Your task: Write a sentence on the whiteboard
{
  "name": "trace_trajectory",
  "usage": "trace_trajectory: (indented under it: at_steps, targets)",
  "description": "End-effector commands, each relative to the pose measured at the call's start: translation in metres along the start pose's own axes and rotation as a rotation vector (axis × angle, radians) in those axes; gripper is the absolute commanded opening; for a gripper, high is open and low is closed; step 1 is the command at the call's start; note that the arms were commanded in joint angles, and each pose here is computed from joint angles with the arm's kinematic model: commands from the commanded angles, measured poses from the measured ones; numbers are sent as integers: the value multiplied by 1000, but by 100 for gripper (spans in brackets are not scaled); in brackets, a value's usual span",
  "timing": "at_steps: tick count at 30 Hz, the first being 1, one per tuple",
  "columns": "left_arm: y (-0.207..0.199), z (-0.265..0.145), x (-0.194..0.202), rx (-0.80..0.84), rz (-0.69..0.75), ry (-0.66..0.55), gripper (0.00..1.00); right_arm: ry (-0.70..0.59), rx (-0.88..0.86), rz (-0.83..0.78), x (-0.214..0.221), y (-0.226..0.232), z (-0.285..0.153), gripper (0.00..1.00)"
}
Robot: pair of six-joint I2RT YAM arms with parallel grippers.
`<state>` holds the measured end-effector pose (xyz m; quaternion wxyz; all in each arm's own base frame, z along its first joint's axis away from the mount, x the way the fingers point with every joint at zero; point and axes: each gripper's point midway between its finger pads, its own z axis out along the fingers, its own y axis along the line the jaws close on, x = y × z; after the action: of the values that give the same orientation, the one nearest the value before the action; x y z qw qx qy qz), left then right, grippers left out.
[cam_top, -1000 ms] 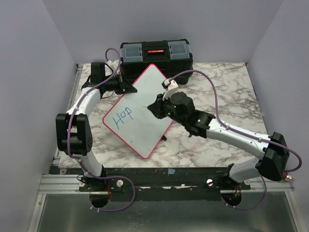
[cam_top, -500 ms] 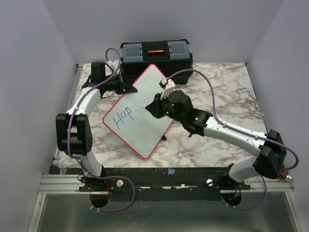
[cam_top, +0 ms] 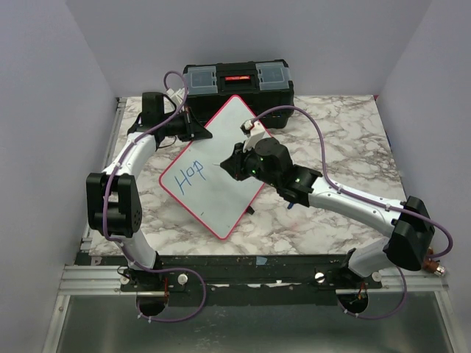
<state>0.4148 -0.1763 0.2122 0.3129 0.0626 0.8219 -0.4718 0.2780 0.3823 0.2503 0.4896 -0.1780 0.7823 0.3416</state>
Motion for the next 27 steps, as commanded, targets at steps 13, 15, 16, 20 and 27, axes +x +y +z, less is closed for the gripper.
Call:
trace_trajectory:
  at_steps: [13,15,16,20,27]
  targets:
    - [-23,-5,-11,-7,148,-38,0,-25,-20,4,-5,2,0,1]
    - [-23,-5,-12,-7,150,-38,0,-23,-17,5,-3,1,-1,1]
    - [-23,-5,-12,-6,150,-38,0,-22,-14,5,-2,0,-1,1]
    - [-23,-5,-11,-7,152,-36,0,-19,-9,7,1,-2,-3,1]
    - [-20,-5,-11,-19,154,-39,0,-14,-12,3,3,-2,1,1]
